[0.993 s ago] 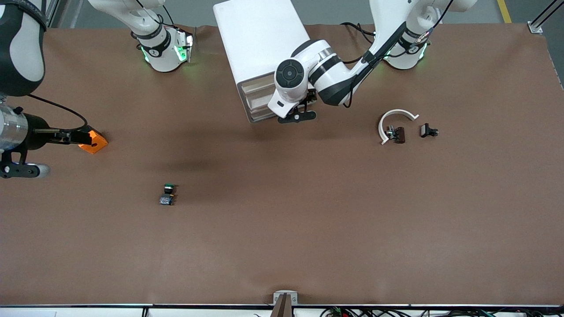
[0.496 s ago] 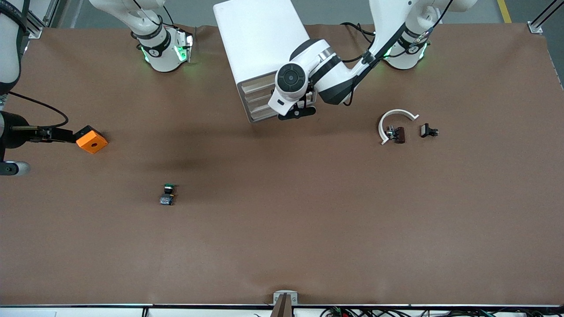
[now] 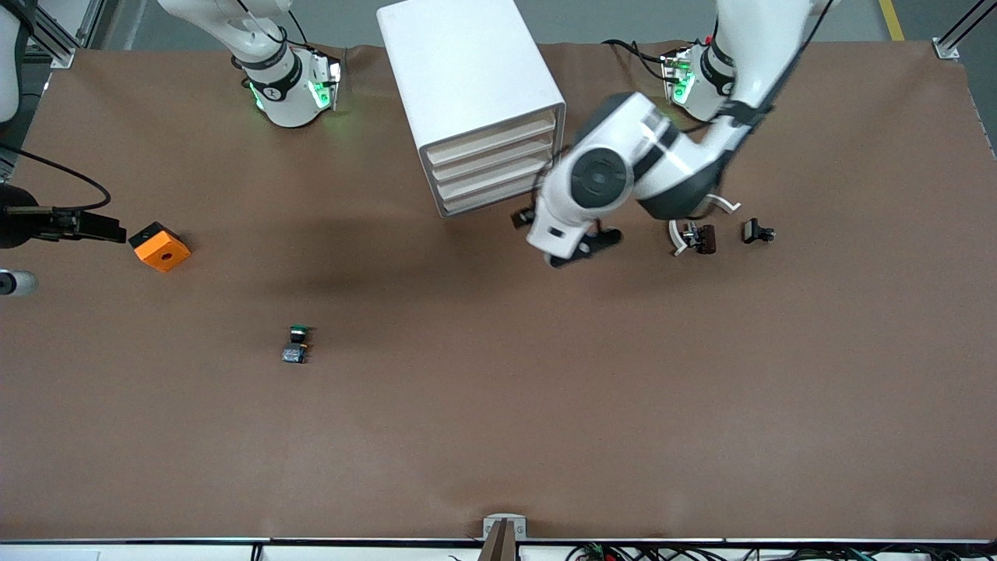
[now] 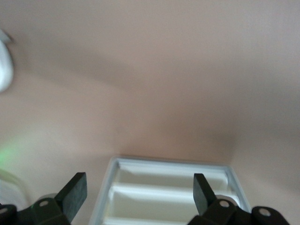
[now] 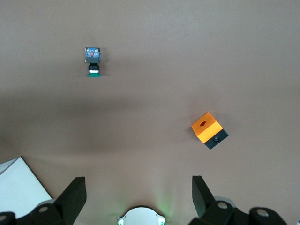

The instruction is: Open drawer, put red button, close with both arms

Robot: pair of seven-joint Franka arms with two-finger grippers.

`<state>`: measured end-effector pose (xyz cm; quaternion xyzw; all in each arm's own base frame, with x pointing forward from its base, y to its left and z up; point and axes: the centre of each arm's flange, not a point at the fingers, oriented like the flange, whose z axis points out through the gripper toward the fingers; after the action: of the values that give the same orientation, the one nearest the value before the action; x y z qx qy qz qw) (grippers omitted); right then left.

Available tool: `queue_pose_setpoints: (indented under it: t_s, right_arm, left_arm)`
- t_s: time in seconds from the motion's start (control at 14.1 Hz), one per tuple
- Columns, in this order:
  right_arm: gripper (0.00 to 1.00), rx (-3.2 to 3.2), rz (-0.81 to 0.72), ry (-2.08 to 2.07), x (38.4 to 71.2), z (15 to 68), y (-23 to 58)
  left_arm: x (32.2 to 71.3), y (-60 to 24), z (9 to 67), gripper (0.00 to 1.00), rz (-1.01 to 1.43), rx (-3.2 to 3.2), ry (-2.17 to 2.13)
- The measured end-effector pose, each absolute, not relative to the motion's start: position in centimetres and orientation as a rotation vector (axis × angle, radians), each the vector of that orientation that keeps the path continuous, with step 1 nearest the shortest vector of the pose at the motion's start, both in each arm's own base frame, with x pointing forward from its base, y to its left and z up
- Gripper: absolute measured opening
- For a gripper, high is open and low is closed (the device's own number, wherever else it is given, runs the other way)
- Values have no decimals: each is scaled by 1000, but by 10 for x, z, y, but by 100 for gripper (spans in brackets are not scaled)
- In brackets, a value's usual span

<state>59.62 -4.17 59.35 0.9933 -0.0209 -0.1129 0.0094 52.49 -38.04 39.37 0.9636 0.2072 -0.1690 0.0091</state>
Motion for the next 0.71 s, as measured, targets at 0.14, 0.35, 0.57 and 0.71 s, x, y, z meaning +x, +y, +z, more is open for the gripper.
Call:
queue_pose_setpoints:
  t_s: [0.14,0.35,0.57,0.71]
  right_arm:
    - [100,3111,-277,-87,582,623,-43]
    - [100,3119,-215,-93,567,647,-44]
    - [100,3128,-207,-83,566,650,-40]
    - [100,3136,-205,-79,565,650,-39]
  left_arm:
    - [565,-326,413,100,-420,3025,656]
    - [603,-249,440,100,-308,3030,550]
    - [627,-165,468,100,-208,3038,444]
    - [631,-129,489,100,-127,3070,376]
